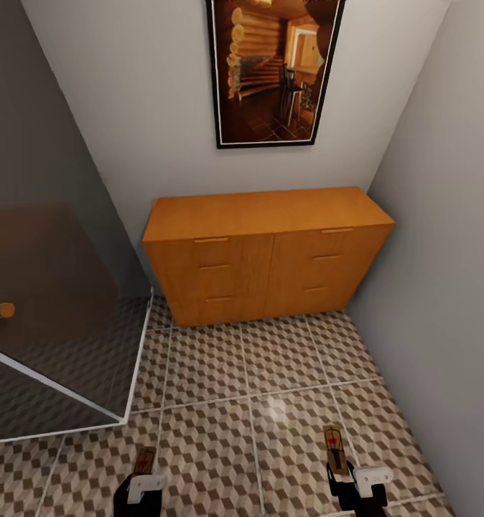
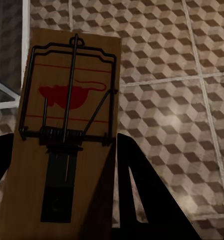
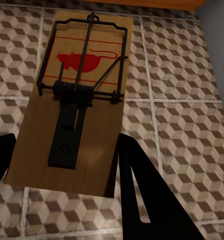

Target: Take the four mousetraps from the cabinet in the bathroom and place them on the bathroom floor. Make sure all four end up on the same floor surface, and ensure that at least two of them are either under or directly next to the same bathroom sink.

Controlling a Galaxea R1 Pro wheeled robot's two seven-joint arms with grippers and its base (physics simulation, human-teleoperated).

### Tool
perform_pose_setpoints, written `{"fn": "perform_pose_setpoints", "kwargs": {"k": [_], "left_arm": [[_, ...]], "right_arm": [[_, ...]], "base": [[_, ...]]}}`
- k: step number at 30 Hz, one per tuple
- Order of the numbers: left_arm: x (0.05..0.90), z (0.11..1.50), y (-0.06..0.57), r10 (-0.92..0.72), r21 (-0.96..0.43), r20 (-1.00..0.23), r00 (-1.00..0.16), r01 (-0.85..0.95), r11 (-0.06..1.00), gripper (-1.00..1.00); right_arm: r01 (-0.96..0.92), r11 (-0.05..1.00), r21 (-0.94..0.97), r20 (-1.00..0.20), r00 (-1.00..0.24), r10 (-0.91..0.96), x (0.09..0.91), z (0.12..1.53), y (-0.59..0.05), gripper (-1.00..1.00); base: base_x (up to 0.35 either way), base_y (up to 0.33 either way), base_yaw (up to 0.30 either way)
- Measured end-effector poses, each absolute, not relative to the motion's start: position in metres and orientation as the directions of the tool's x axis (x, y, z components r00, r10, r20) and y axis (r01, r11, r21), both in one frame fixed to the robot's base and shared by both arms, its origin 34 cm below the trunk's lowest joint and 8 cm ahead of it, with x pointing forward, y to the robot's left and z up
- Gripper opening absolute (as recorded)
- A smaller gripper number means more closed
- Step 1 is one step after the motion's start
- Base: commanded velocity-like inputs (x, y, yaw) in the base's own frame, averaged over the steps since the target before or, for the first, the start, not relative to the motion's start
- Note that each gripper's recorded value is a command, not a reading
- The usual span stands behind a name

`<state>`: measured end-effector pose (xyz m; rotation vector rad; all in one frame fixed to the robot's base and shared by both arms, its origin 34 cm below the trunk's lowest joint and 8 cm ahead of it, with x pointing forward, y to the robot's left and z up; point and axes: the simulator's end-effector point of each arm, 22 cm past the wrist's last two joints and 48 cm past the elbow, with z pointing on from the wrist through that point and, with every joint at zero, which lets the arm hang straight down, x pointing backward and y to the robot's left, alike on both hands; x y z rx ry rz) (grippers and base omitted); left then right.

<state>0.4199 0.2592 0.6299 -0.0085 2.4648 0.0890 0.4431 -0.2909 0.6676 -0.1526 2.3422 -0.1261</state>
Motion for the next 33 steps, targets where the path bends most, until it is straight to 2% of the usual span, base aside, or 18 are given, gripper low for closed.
{"fn": "perform_pose_setpoints", "kwargs": {"k": [14, 33], "left_arm": [[0.4240, 0.6333, 0.2569, 0.015, 0.059, -0.633, -0.774, -0.029, 0.998, -1.00], [0.4291, 0.6380, 0.2571, 0.015, 0.058, -0.645, -0.764, -0.030, 0.998, -1.00]], "right_arm": [[-0.038, 0.989, -0.142, -0.711, -0.691, -0.129, 0.4468, 0.6718, -0.2995, -1.00], [-0.037, 0.989, -0.142, -0.721, -0.681, -0.129, 0.4513, 0.6768, -0.2989, -1.00]], "base": [[-0.298, 0.000, 0.254], [-0.022, 0.000, 0.256]]}}
